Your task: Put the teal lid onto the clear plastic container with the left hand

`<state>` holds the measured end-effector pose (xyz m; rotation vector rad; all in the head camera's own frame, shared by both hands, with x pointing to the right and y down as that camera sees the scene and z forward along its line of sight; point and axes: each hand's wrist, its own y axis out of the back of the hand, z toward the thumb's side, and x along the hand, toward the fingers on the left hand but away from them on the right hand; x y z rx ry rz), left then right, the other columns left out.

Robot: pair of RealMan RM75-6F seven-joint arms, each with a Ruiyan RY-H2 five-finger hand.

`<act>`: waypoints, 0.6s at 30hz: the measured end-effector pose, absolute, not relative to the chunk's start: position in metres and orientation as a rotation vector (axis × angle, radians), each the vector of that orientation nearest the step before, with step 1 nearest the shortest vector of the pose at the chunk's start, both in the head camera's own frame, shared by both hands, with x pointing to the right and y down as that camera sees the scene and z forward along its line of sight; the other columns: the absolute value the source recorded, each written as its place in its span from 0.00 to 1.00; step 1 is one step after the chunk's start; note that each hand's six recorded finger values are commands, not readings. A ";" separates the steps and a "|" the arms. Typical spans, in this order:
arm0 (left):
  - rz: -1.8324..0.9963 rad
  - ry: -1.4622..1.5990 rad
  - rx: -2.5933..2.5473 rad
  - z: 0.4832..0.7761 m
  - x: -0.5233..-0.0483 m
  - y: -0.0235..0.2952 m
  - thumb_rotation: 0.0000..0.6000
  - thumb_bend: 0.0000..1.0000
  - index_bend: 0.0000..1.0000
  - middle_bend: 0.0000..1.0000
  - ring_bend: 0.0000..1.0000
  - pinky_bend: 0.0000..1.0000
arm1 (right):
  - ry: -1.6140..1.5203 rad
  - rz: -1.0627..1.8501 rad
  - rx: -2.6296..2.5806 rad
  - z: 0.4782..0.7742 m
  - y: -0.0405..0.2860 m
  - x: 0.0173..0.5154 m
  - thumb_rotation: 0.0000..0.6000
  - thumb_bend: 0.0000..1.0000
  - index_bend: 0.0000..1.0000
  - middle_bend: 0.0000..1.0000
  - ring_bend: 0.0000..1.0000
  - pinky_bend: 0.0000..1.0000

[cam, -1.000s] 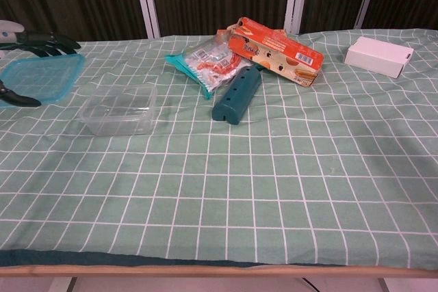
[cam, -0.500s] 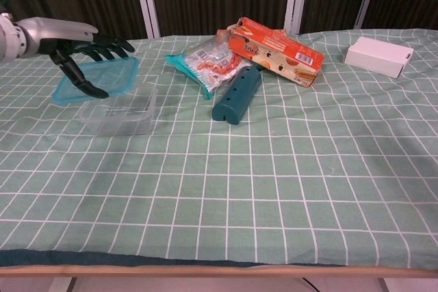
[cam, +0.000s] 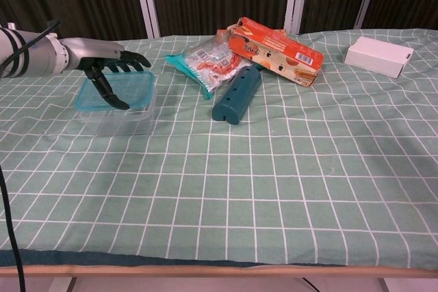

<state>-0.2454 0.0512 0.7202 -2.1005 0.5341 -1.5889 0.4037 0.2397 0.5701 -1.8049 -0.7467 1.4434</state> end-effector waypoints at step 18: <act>-1.615 0.473 -2.087 0.729 -0.245 0.059 1.00 0.28 0.00 0.28 0.64 0.66 | -0.751 1.439 -1.802 0.569 0.240 0.403 1.00 0.16 0.00 0.00 0.00 0.00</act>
